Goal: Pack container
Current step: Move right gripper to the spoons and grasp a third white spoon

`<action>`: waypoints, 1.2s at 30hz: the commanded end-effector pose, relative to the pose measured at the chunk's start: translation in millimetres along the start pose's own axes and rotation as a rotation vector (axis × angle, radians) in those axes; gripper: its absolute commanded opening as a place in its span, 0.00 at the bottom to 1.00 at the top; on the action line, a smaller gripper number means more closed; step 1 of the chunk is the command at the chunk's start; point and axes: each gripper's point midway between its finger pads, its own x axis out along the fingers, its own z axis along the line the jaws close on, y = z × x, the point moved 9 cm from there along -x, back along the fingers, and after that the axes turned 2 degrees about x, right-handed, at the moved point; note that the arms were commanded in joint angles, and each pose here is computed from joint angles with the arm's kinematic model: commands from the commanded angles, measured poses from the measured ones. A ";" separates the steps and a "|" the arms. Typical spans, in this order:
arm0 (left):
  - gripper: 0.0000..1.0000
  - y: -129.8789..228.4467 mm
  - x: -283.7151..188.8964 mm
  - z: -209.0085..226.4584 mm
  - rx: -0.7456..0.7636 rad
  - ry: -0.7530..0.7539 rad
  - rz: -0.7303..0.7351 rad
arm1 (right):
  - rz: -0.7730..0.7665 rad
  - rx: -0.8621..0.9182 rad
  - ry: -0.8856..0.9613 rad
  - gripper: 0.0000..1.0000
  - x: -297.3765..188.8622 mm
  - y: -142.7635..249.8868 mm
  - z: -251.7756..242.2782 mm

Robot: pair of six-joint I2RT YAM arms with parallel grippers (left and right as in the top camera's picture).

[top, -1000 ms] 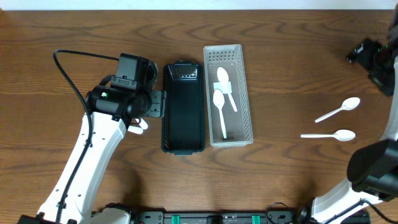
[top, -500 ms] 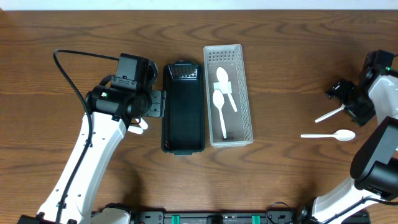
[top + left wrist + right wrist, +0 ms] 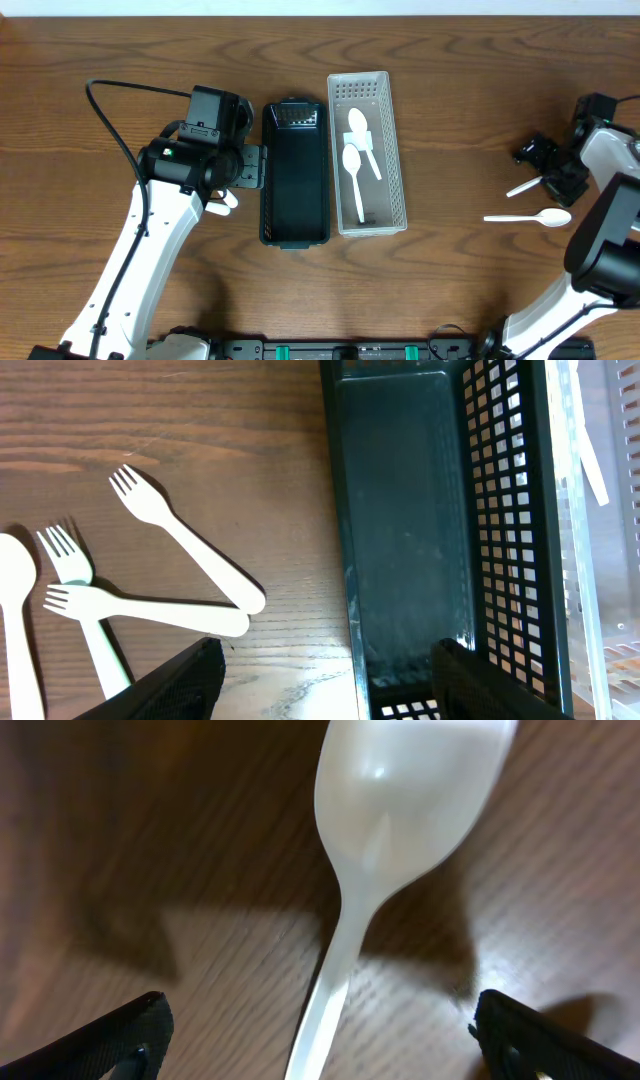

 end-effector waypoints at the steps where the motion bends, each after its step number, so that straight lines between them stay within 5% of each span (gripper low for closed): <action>1: 0.69 -4.0 -3.9 -0.2 0.008 -0.012 -0.016 | 0.033 -0.009 0.011 0.99 12.4 2.5 -2.9; 6: 0.69 -4.0 -3.9 -0.2 0.008 -0.012 -0.016 | 0.038 -0.009 0.015 0.90 15.3 2.9 -3.0; 11: 0.69 -4.0 -3.9 -0.2 0.008 -0.012 -0.016 | 0.038 -0.009 0.014 0.55 15.3 2.9 -3.1; 22: 0.69 -4.0 -3.9 -0.2 0.008 -0.012 -0.016 | 0.051 -0.009 0.021 0.04 15.2 4.8 -4.1; 36: 0.69 -4.0 -3.9 -0.2 0.008 -0.012 -0.016 | 0.038 -0.077 -0.005 0.01 -14.5 5.8 15.2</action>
